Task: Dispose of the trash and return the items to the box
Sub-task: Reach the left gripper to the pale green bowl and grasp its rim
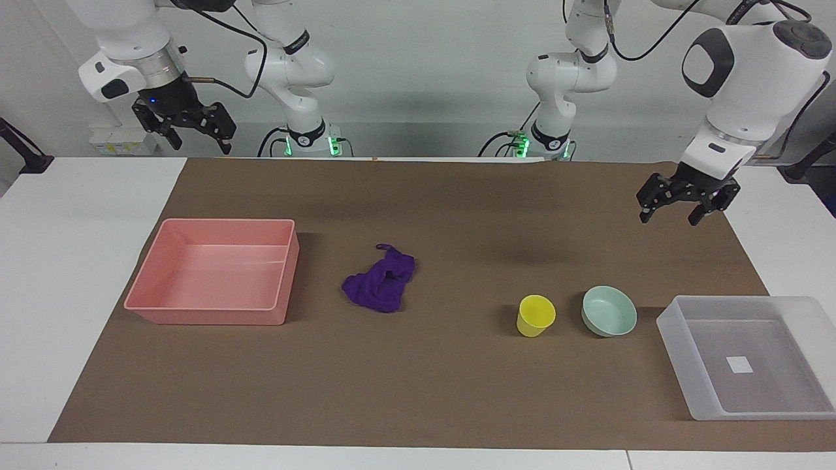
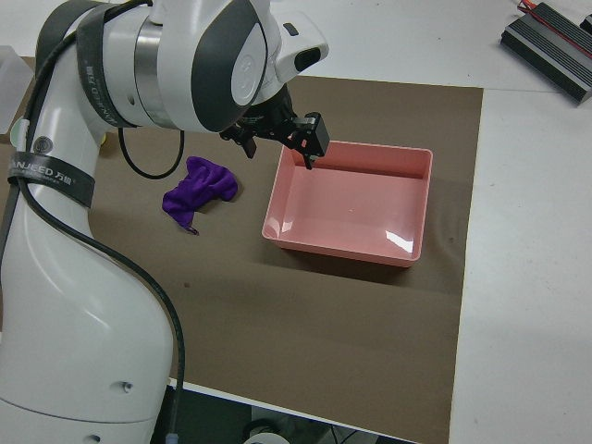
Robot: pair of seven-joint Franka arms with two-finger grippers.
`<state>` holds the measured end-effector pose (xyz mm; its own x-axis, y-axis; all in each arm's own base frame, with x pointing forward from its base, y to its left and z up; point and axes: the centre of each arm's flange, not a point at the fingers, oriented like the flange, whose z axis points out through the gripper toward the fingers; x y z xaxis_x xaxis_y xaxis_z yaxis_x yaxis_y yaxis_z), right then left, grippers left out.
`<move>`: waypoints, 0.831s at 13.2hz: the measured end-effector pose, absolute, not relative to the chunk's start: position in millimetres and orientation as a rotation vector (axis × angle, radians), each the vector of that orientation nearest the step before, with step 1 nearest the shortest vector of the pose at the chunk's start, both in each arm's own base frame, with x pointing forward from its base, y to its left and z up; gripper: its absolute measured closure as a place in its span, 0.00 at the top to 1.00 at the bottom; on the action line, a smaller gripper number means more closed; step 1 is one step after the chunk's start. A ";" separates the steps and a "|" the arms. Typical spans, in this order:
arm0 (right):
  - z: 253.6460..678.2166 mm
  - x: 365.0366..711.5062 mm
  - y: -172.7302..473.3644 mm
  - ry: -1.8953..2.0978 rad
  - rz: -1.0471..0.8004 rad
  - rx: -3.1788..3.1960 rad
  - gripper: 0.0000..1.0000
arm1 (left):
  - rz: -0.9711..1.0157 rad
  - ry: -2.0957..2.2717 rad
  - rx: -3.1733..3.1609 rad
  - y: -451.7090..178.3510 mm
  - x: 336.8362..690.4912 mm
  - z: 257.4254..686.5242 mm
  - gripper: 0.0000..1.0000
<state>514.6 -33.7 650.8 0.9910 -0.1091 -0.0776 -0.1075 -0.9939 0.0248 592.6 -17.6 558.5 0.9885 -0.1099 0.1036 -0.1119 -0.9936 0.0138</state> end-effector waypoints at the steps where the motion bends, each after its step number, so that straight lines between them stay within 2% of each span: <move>1: 650.8 514.6 -33.7 -0.169 -0.123 3.114 1.00 | 0.161 -0.168 3.115 -17.3 601.5 543.9 1.00; 5: 650.8 514.6 -33.7 -0.169 -0.123 3.114 1.00 | 0.172 -0.150 3.121 -14.9 633.2 483.3 1.00; 11: 652.0 516.9 -29.1 -0.156 -0.096 3.120 1.00 | 0.151 -0.144 3.127 -13.9 647.1 410.3 1.00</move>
<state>516.9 -29.1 652.0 0.9931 -0.1003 -0.0604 -0.0993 -0.9949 0.0193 647.1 -13.9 410.3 0.9912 -0.0912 0.0963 -0.0920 -0.9958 0.0031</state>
